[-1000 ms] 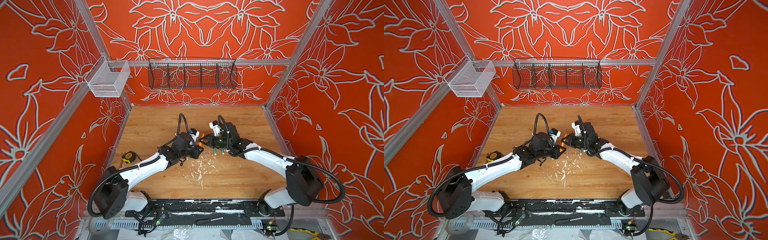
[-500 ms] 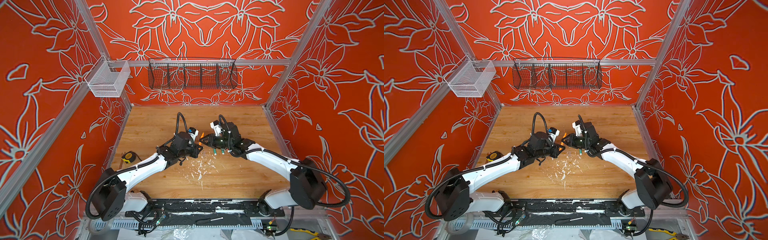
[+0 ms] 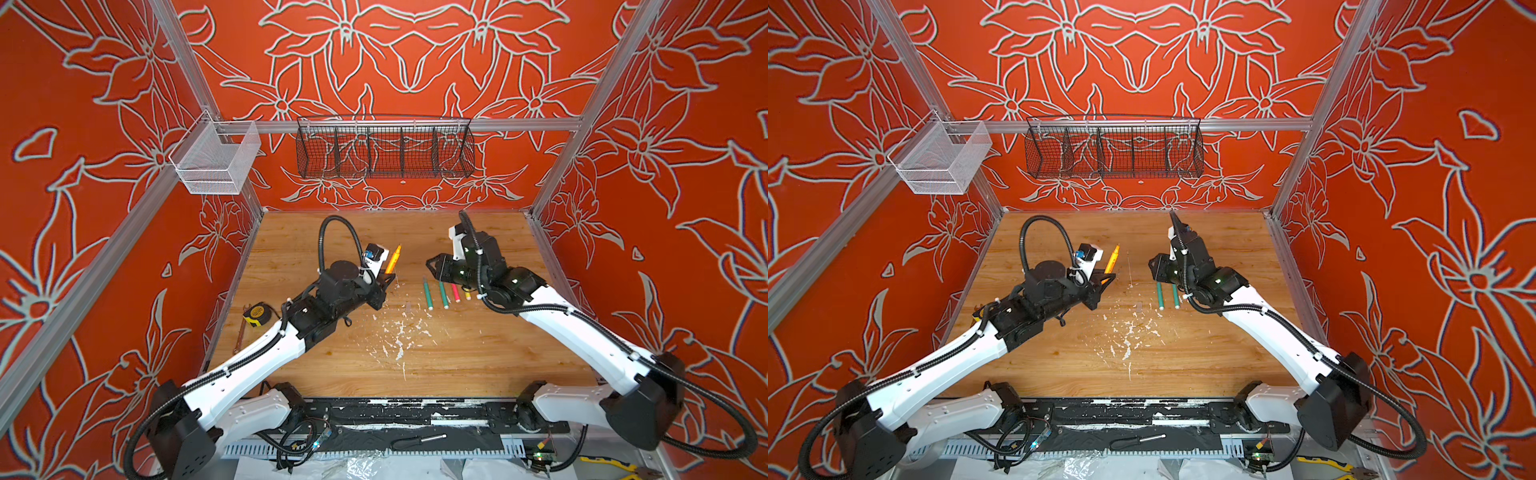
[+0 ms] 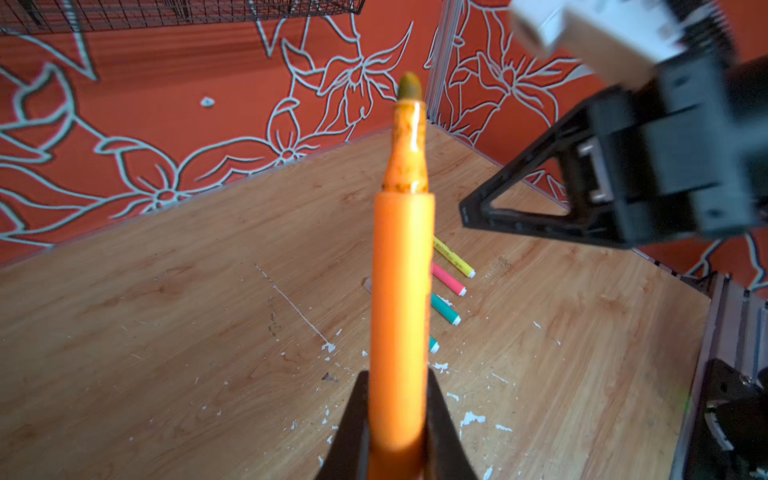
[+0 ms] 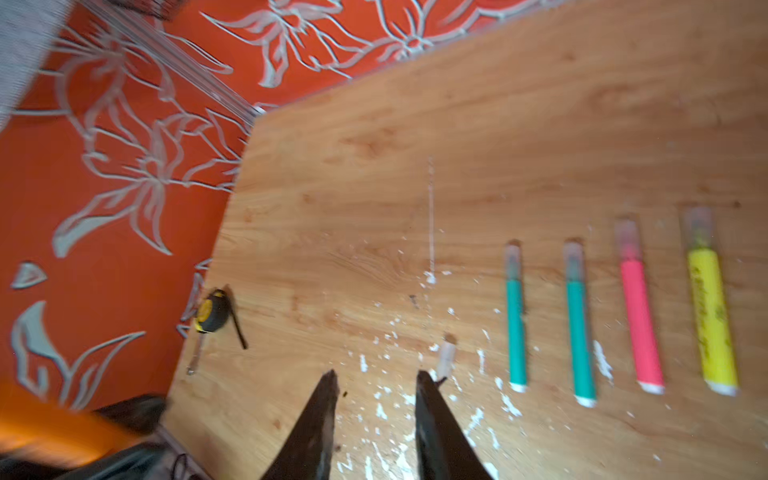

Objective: Insert the pens into the pen caps

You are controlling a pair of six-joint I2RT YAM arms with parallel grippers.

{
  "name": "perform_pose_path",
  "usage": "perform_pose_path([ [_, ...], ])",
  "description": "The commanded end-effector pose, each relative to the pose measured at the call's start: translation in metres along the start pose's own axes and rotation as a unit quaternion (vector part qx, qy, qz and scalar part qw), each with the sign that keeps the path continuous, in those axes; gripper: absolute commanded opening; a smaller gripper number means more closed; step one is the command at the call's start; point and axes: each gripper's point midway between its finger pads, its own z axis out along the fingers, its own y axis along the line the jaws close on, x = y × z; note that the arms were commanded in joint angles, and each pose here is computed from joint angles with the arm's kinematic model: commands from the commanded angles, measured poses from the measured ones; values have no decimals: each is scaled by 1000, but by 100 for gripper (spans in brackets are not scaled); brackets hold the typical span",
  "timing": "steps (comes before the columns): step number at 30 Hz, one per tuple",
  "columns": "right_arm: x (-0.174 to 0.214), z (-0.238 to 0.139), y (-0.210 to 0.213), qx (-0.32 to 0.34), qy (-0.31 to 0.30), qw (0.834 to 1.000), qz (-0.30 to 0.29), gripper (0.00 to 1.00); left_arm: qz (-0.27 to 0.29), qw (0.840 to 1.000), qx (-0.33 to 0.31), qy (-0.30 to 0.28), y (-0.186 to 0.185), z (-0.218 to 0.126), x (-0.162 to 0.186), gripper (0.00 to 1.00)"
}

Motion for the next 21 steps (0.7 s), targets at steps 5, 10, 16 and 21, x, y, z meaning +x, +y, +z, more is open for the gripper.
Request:
perform_pose_path([
  [5, 58, 66, -33, 92, 110, 990, 5, 34, 36, 994, 8, -107, -6, -34, -40, 0],
  [10, 89, 102, -38, 143, 152, 978, -9, 38, 20, 991, -22, -132, 4, -46, -50, 0],
  [16, 104, 128, -49, 198, 171, 965, -13, 38, 5, 990, -31, -141, 7, -50, -53, 0],
  [21, 114, 141, -61, 245, 176, 953, -20, 35, 3, 989, -32, -143, 8, -51, -54, 0],
])
